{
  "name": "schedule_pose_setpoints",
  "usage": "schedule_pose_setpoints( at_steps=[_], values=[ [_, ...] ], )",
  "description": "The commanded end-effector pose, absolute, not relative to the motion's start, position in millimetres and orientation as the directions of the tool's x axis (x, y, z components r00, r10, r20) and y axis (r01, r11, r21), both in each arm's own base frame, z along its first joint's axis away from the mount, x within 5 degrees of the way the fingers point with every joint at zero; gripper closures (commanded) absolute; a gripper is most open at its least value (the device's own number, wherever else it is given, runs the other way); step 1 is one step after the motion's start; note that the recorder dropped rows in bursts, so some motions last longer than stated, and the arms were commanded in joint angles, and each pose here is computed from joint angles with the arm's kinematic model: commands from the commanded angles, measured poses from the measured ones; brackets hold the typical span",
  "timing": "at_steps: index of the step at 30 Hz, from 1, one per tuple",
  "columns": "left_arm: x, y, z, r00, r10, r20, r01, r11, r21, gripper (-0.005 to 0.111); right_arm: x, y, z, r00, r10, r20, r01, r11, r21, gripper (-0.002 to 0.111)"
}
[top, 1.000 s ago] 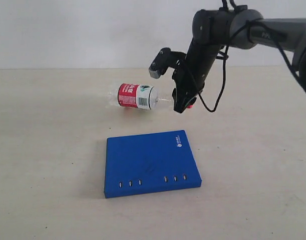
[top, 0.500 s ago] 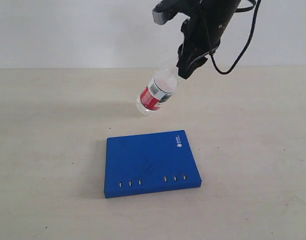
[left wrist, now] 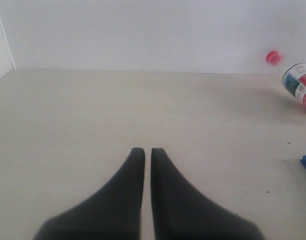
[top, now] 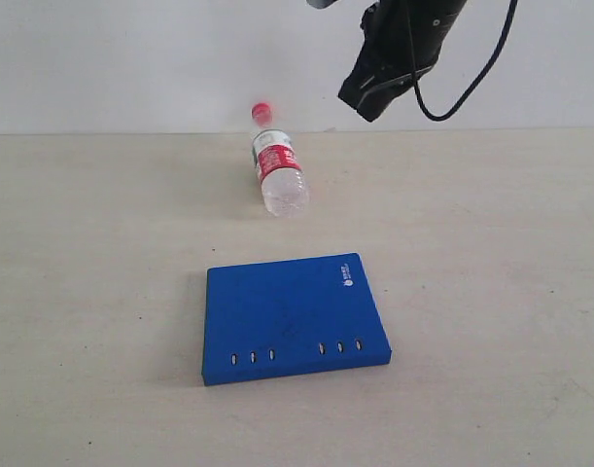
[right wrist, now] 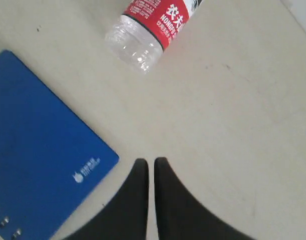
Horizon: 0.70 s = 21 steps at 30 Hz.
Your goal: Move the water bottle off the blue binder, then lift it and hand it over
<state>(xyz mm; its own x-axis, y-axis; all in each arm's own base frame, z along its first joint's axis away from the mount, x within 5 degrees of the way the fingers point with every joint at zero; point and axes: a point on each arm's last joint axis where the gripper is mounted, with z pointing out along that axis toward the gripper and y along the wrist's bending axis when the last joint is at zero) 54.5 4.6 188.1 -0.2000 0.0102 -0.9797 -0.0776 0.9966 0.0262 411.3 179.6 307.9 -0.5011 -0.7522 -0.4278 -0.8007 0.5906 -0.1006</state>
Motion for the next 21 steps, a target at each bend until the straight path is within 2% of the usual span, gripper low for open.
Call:
schedule_pose_setpoints(
  at_steps=[1, 3, 5, 7, 13, 17, 21],
  values=[
    [54.5, 4.2, 187.4, -0.198, 0.009, -0.980, -0.072, 0.997, 0.024, 0.102, 414.8, 194.0, 309.1, -0.514, -0.634, -0.578, -0.781, 0.624, 0.010, 0.093],
    [54.5, 4.2, 187.4, -0.198, 0.009, -0.980, -0.072, 0.997, 0.024, 0.102, 421.0, 200.6, 304.1, -0.528, -0.567, -0.632, -0.758, 0.651, 0.049, 0.067],
    [54.5, 4.2, 187.4, -0.198, 0.009, -0.980, -0.072, 0.997, 0.024, 0.102, 432.4, 204.9, 289.3, -0.603, -0.467, -0.647, -0.683, 0.721, 0.117, 0.036],
    [54.5, 4.2, 187.4, -0.198, 0.009, -0.980, -0.072, 0.997, 0.024, 0.102, 445.6, 209.0, 266.4, -0.681, -0.360, -0.638, -0.588, 0.788, 0.183, 0.023],
    [54.5, 4.2, 187.4, -0.198, 0.009, -0.980, -0.072, 0.997, 0.024, 0.102, 471.2, 226.7, 197.6, -0.714, -0.276, -0.643, -0.504, 0.841, 0.198, 0.026],
    [54.5, 4.2, 187.4, -0.198, 0.009, -0.980, -0.072, 0.997, 0.024, 0.102, 478.3, 244.0, 177.2, -0.676, -0.217, -0.704, -0.479, 0.856, 0.196, 0.026],
    [54.5, 4.2, 187.4, -0.198, 0.009, -0.980, -0.072, 0.997, 0.024, 0.102, 478.7, 261.4, 168.1, -0.654, -0.232, -0.720, -0.503, 0.844, 0.185, 0.026]
  ],
)
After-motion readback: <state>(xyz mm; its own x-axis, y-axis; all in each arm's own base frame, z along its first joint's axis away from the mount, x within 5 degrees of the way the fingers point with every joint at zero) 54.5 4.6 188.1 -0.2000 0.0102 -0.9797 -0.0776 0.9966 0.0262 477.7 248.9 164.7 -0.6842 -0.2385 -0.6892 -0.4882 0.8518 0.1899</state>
